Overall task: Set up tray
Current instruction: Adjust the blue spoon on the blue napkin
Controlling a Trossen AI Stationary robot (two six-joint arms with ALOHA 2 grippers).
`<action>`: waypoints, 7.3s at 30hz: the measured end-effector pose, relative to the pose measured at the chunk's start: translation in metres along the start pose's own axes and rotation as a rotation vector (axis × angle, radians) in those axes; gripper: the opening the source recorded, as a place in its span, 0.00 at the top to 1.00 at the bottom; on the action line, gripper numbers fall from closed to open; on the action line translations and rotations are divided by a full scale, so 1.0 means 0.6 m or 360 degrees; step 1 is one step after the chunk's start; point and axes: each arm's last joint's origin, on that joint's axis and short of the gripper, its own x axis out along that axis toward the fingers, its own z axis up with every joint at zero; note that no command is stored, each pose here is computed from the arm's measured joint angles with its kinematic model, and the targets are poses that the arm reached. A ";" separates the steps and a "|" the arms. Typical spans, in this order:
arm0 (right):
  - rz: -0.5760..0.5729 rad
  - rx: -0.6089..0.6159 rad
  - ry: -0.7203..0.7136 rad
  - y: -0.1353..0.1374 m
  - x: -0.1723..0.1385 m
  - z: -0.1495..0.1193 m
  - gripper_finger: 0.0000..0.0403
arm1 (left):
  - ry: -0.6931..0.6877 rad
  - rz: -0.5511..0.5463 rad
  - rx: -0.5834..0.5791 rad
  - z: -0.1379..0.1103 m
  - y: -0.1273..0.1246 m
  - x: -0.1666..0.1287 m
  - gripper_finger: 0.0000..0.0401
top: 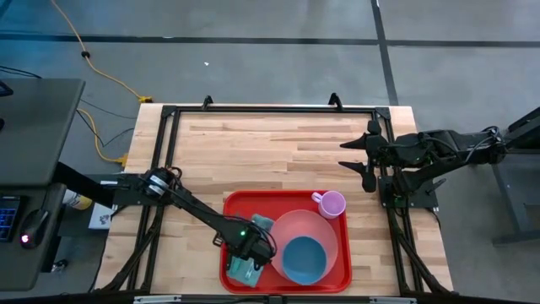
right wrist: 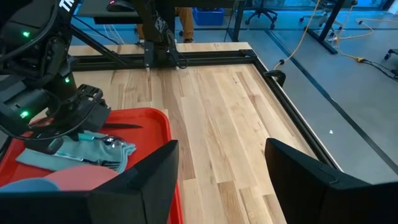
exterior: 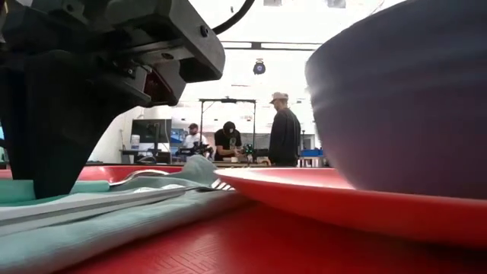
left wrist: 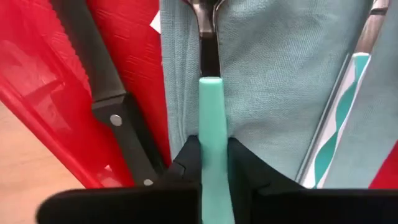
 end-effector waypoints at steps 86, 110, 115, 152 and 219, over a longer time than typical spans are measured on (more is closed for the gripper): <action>0.0396 0.0005 0.0194 0.034 0.048 -0.004 0.46 | -0.0148 -0.0232 0.0333 -0.015 -0.022 -0.089 0.86; 0.0397 0.0002 0.0195 0.034 0.048 -0.005 0.46 | -0.0101 -0.0196 0.0290 -0.010 -0.011 -0.055 0.65; 0.0397 0.0002 0.0196 0.034 0.048 -0.005 0.46 | -0.0112 -0.0177 0.0287 -0.009 -0.009 -0.055 0.70; 0.0405 -0.0012 0.0255 0.034 0.047 -0.010 0.46 | -0.0260 -0.0184 0.0408 0.083 -0.012 -0.057 0.56; 0.0377 -0.0032 0.0322 0.032 0.046 -0.018 0.46 | -0.0291 -0.0052 0.0567 0.074 -0.034 -0.064 0.79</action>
